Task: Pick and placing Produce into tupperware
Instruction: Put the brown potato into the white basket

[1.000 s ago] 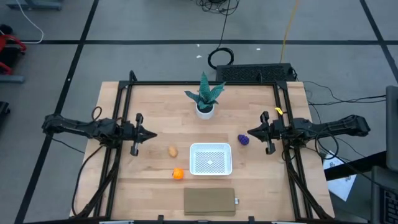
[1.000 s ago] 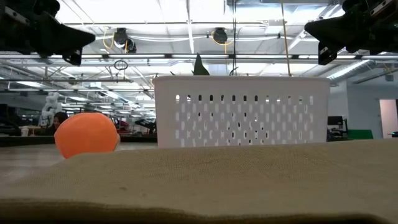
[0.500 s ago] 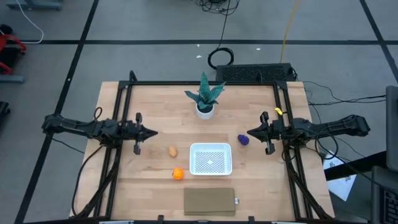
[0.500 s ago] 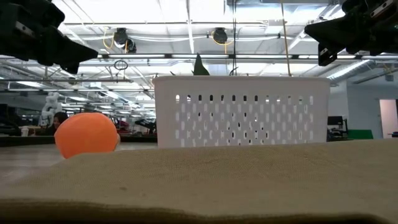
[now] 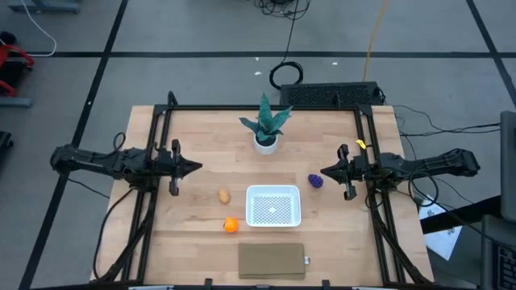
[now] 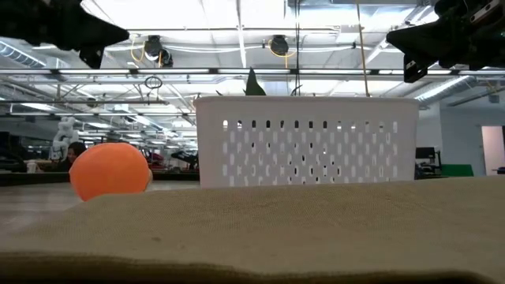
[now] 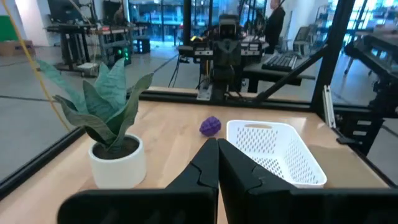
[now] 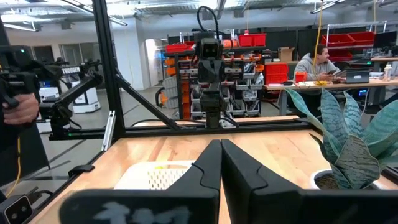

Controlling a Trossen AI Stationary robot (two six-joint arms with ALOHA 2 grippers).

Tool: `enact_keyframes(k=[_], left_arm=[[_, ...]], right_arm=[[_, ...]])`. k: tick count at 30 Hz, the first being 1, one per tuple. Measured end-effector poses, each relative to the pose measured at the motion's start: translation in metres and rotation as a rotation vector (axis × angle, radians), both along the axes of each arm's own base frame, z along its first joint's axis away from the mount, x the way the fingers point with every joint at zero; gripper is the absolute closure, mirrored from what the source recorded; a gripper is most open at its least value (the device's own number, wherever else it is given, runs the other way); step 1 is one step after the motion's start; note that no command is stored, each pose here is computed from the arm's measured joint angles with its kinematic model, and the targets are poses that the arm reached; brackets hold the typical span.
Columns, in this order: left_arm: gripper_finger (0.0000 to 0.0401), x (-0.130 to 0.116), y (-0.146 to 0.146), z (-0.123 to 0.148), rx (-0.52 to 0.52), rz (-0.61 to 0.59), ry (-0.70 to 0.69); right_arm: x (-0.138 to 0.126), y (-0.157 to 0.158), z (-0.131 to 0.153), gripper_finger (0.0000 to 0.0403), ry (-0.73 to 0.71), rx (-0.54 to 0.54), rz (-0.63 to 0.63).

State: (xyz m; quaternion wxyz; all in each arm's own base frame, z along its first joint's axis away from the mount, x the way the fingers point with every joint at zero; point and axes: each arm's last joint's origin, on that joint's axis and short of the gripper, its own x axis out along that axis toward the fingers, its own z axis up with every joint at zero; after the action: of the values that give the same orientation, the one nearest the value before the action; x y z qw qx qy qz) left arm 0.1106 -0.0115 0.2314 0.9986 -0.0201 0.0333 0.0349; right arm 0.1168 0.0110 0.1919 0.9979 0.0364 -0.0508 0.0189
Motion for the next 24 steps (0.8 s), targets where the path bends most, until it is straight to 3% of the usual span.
enact_keyframes(k=[12,24], left_arm=[[0.04,0.033,0.004,0.042,-0.017,0.082,0.062],[0.0401,0.089,0.007,0.063,-0.067,-0.051,0.185]], right_arm=[[0.0,0.0,0.0,0.0403,-0.001,-0.023,-0.002],[0.0,0.0,0.001,0.0403,-0.014,-0.074,-0.012]])
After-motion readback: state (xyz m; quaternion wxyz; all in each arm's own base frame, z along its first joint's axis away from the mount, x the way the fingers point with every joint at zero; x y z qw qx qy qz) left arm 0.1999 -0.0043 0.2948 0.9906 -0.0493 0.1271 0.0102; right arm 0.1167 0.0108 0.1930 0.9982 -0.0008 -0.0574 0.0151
